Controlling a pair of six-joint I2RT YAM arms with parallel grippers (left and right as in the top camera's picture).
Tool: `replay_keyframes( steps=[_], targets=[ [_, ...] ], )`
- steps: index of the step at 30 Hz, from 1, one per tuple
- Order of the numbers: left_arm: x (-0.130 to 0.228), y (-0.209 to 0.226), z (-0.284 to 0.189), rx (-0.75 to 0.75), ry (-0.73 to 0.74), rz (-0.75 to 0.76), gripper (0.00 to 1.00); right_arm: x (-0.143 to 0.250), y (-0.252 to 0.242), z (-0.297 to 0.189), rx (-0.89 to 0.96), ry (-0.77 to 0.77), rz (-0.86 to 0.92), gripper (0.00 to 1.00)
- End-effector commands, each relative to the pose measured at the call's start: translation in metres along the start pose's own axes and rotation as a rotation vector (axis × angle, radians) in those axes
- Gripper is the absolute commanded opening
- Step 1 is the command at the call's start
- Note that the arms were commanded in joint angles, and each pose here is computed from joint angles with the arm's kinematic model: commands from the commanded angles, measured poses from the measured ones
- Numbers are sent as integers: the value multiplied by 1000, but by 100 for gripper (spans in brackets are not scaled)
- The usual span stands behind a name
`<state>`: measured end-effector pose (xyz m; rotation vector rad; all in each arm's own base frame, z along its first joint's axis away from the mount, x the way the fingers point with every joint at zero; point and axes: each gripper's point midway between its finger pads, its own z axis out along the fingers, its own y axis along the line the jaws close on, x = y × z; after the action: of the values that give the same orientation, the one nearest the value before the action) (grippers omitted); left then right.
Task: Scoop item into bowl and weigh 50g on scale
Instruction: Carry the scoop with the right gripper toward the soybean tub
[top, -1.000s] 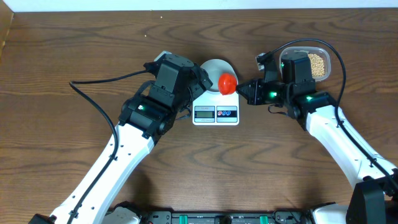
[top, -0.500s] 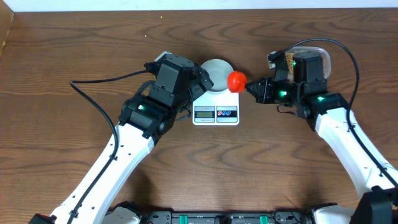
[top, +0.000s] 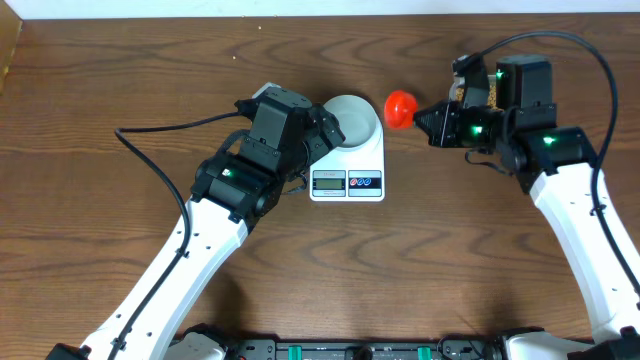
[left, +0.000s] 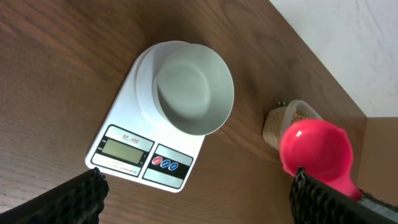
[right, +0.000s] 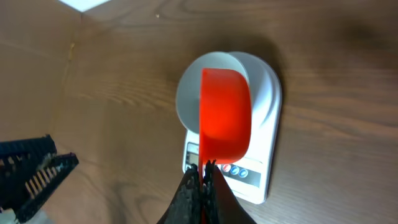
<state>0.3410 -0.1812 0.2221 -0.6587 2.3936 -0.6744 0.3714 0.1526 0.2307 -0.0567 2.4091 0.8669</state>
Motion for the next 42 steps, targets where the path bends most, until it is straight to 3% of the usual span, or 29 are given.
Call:
replay_keyframes(
  steps=[1, 15, 27, 42],
  targets=[
    [0, -3, 2, 7, 7, 25, 95, -20, 5, -20, 55, -66, -63, 1],
    [4, 3, 1, -13, 21, 164, 98, -23, 2, -27, 103, -68, -134, 1],
    [9, 11, 19, -53, 54, 226, 99, -24, -28, -33, 278, -72, -195, 1],
    [24, 22, 44, -95, 132, 246, 100, -28, -28, -33, 280, -80, -247, 1]
  ],
)
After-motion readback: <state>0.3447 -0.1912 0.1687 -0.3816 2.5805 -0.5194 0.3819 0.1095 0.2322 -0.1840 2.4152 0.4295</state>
